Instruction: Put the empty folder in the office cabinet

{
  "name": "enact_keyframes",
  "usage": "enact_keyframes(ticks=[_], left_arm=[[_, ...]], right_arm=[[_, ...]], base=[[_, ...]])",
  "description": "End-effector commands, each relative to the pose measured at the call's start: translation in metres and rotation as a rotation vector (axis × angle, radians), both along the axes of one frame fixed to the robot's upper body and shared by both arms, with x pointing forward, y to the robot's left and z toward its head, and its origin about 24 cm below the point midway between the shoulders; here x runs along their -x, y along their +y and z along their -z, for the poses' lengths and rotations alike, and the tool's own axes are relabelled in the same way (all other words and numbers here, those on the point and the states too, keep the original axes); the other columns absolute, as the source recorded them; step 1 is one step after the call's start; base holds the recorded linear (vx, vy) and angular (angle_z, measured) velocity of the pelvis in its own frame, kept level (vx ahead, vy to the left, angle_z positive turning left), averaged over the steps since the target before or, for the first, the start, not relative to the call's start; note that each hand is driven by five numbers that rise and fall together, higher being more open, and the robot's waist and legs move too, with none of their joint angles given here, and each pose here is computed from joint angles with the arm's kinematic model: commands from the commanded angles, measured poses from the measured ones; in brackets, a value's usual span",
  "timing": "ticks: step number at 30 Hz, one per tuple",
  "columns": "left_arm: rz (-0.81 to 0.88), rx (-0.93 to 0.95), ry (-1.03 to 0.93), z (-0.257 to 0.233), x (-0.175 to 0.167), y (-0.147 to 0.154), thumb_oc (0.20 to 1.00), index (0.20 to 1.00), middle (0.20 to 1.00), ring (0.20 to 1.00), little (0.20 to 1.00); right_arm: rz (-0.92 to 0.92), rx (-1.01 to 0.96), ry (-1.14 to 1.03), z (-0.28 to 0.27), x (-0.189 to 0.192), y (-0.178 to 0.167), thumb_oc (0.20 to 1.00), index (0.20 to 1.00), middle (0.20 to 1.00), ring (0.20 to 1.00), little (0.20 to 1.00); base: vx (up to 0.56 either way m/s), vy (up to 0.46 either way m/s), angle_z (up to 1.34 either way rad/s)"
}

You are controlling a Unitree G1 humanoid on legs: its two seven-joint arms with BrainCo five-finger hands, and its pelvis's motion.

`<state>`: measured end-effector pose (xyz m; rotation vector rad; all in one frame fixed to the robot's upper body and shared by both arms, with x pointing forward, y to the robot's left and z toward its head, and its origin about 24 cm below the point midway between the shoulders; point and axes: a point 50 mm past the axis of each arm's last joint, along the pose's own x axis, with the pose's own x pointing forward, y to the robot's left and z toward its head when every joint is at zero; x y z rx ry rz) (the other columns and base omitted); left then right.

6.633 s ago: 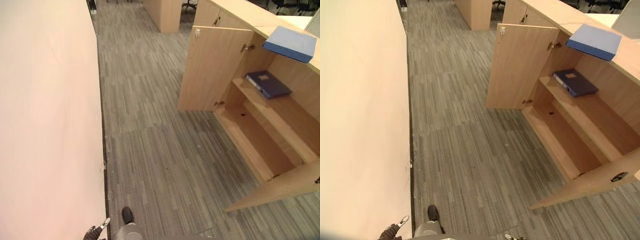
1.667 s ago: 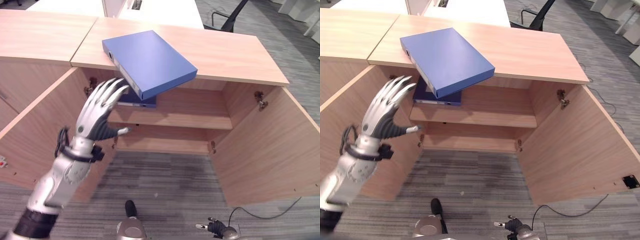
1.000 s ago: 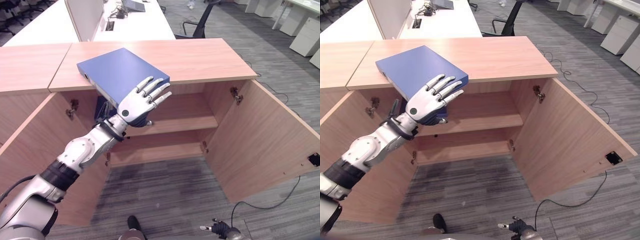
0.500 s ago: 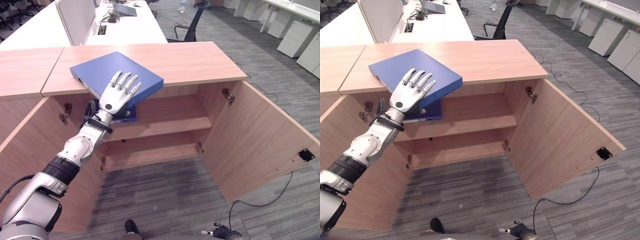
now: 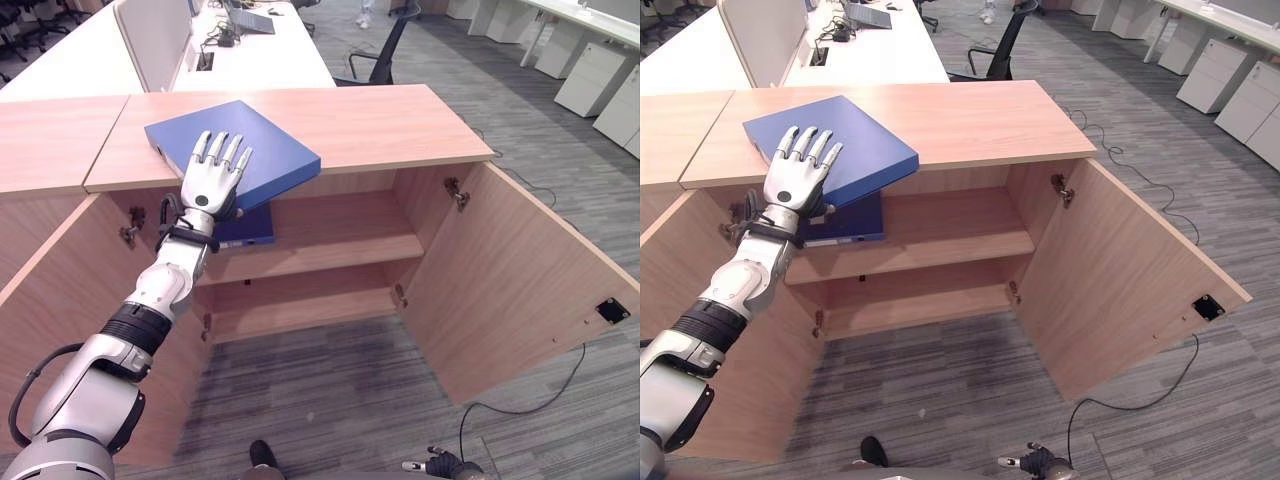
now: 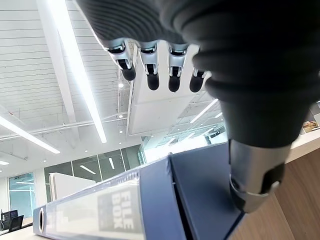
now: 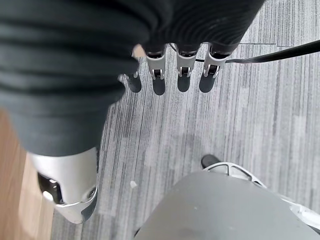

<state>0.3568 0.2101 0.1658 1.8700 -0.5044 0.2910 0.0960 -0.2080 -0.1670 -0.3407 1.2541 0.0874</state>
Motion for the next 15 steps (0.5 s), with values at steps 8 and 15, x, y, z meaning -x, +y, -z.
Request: enact_keyframes(ticks=[8, 15], left_arm=[[0.019, 0.181, -0.045, -0.03, -0.016, -0.012, 1.0, 1.0, 1.0, 1.0, 1.0], [0.039, 0.236, -0.003, -0.021, -0.016, -0.017, 1.0, 1.0, 1.0, 1.0, 1.0]], right_arm=[[0.002, 0.006, -0.008, -0.002, -0.008, -0.003, 1.0, 1.0, 1.0, 1.0, 1.0], [0.005, 0.009, -0.002, -0.002, -0.007, -0.002, 1.0, 1.0, 1.0, 1.0, 1.0]], base=[[0.0, 0.0, 0.0], [0.0, 0.0, 0.0]])
